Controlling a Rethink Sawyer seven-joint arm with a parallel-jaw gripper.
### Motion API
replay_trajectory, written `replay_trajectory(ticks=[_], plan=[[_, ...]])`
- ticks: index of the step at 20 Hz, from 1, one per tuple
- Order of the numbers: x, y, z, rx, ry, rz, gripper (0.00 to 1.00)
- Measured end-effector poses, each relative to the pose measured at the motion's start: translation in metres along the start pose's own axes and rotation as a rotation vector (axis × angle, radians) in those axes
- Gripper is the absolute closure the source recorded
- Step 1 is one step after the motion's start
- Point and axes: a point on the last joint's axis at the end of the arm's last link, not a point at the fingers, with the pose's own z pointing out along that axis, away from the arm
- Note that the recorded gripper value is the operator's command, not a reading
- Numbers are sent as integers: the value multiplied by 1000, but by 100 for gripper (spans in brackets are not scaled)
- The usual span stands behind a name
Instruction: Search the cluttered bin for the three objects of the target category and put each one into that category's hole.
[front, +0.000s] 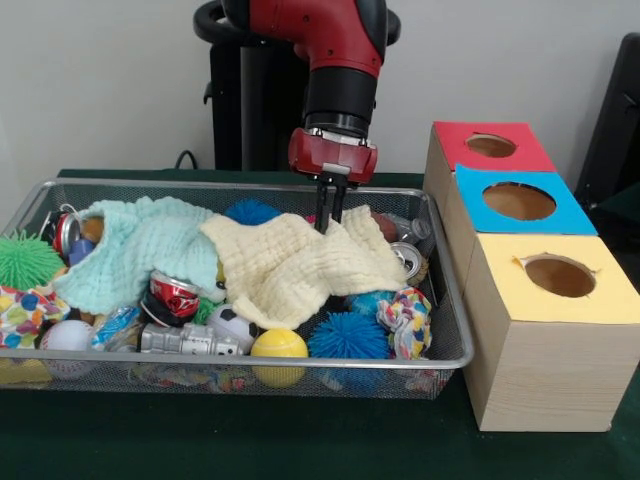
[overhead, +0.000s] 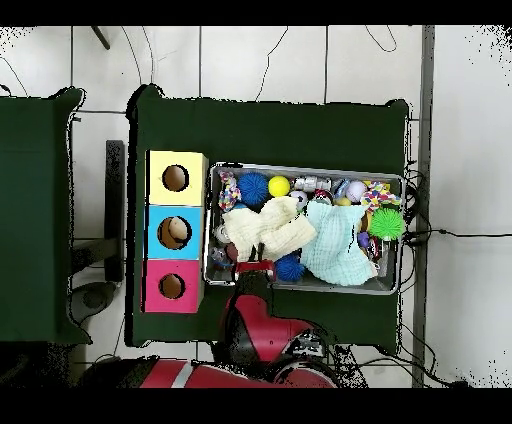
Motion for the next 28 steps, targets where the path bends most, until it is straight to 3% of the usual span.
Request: replay_trajectory(ticks=[7, 12, 18, 21, 26, 28], plan=[[-28, -16, -10, 16, -64, -2, 100], [-54, -28, -37, 16, -102, -17, 100], [-75, -30, -74, 19, -76, -18, 100], [-88, -21, -102, 10, -61, -32, 100], [-101, -13, -131, 5, -59, -43, 100], [-111, -6, -155, 7, -51, -43, 100]])
